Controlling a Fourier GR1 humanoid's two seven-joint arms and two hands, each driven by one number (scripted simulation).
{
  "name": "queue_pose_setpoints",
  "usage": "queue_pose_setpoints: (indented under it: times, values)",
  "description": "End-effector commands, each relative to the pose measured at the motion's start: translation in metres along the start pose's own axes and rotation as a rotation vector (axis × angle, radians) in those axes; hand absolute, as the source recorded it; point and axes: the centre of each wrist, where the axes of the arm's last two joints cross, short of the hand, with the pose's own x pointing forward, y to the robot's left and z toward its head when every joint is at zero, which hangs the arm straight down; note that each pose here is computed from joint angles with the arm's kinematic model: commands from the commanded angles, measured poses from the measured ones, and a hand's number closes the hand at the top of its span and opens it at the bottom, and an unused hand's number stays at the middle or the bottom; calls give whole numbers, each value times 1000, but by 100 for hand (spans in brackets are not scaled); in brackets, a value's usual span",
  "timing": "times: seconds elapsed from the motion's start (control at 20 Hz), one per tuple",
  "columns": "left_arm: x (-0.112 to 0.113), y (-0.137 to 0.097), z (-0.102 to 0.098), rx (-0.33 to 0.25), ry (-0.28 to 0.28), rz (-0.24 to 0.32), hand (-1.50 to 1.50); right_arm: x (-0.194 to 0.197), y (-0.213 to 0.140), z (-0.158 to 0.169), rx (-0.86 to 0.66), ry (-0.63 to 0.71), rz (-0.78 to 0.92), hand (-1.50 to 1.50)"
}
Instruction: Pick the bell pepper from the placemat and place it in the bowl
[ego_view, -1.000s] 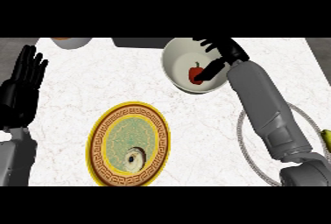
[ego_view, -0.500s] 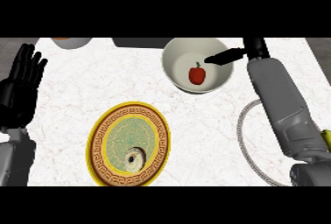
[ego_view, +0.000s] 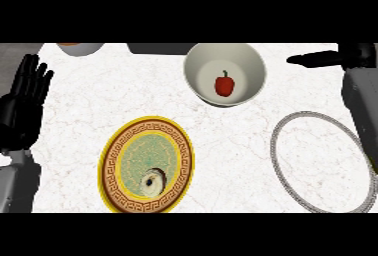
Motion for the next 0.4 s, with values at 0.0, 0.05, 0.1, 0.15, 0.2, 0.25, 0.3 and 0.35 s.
queue_pose_setpoints:
  times: [0.0, 0.05, 0.1, 0.15, 0.2, 0.25, 0.3, 0.35]
  values:
    - [2, 3, -3, -22, 1, 14, 0, -10, -61, 9, -36, -4, -49, -150]
    - [5, 3, -7, 2, -16, -11, 0, -18, -76, 15, -29, -12, -59, -150]
    - [5, 2, -17, 0, -5, 3, 0, -24, -74, 19, -43, -23, -64, -150]
    - [5, -15, -5, -19, -6, 9, 0, -27, -97, 25, -52, -31, -70, -150]
    - [8, 1, -3, -13, -3, 7, 0, -26, -114, 29, -50, -31, -88, -150]
    - [13, 2, -15, 2, -15, 18, 0, -30, -112, 31, -31, -20, -73, -150]
    - [1, 8, -2, -12, -13, 6, 0, -36, -125, 39, -37, -41, -88, -150]
    - [19, -7, -18, -12, -27, 19, 0, -49, -127, 48, -17, -20, -83, -150]
